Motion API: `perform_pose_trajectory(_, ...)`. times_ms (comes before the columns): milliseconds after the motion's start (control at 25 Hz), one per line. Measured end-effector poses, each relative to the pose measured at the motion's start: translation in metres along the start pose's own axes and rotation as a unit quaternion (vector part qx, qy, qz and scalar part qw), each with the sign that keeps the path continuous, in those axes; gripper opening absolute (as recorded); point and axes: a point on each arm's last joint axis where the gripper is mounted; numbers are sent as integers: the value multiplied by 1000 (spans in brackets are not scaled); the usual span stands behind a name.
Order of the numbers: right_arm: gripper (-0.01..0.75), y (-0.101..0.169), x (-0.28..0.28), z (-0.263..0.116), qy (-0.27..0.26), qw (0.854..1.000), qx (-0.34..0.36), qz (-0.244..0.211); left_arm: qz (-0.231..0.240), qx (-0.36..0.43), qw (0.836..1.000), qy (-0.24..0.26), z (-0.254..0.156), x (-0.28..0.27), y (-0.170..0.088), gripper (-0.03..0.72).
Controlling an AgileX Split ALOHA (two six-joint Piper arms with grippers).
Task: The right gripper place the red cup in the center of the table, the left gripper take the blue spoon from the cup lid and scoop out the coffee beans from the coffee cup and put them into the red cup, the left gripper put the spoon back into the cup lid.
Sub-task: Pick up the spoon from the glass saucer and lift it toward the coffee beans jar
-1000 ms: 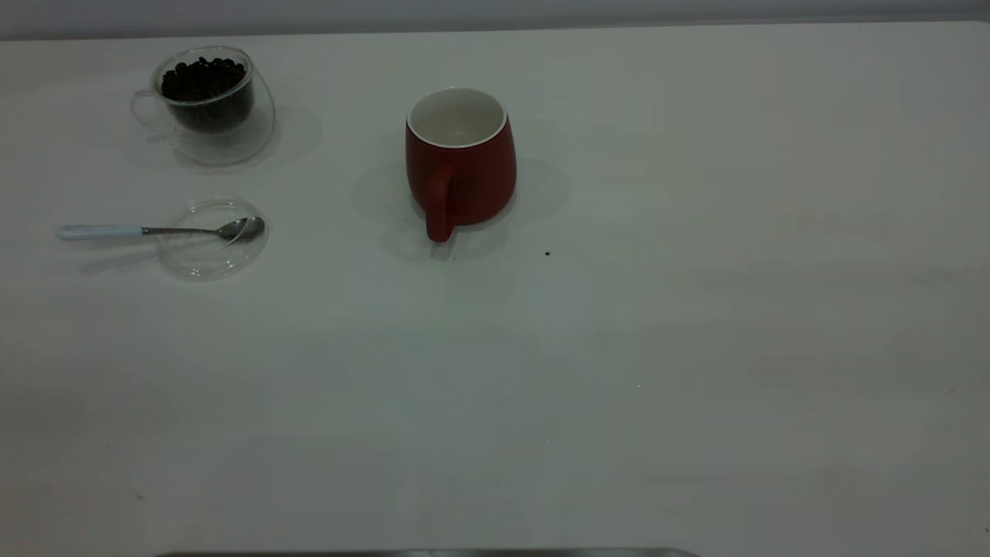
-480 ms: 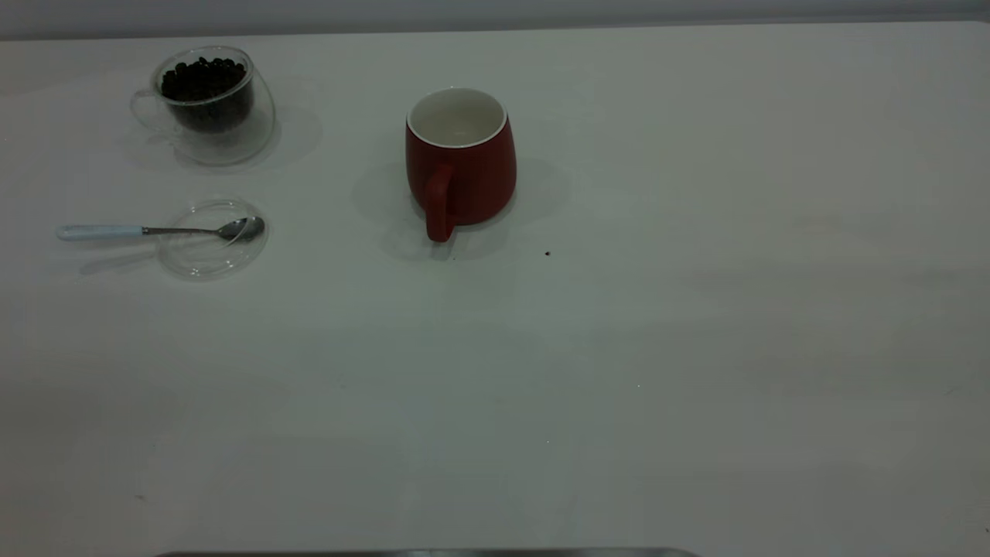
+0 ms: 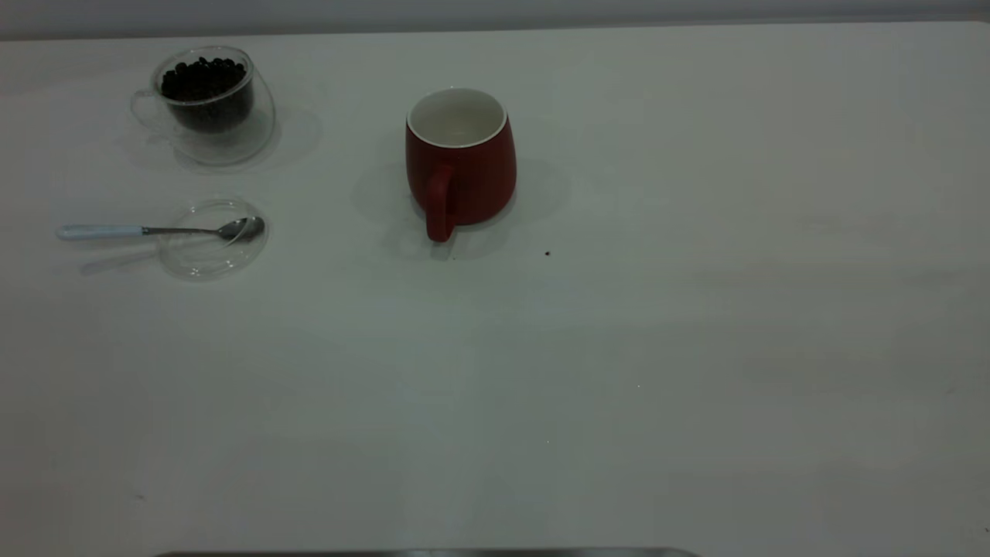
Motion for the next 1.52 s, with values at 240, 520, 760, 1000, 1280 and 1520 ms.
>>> perform_pose_trajectory(240,518,0,0,0,0,1000,0,0,16,20,997,67,49,35,13,492)
perform_pose_trajectory(520,518,0,0,0,0,1000,0,0,49,34,993,103,83,99,25,561)
perform_pose_trajectory(760,518,0,0,0,0,1000,0,0,148,48,977,144,116,149,50,561)
perform_pose_trajectory(1000,518,0,0,0,1,1000,0,0,191,-28,963,190,149,193,83,561)
perform_pose_trajectory(1280,518,0,0,0,1,1000,0,0,98,-154,940,289,143,259,125,536)
perform_pose_trajectory(1520,518,0,0,0,1,1000,0,0,-63,-220,929,289,119,313,145,531)
Point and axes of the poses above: a point on each arm's last joint axis where the gripper is mounted, x pointing out along that axis toward the gripper, y along the wrist's bending axis when the last joint is at zero, z = x × y, and after that the axes turned 11 degrees about x, right-handed
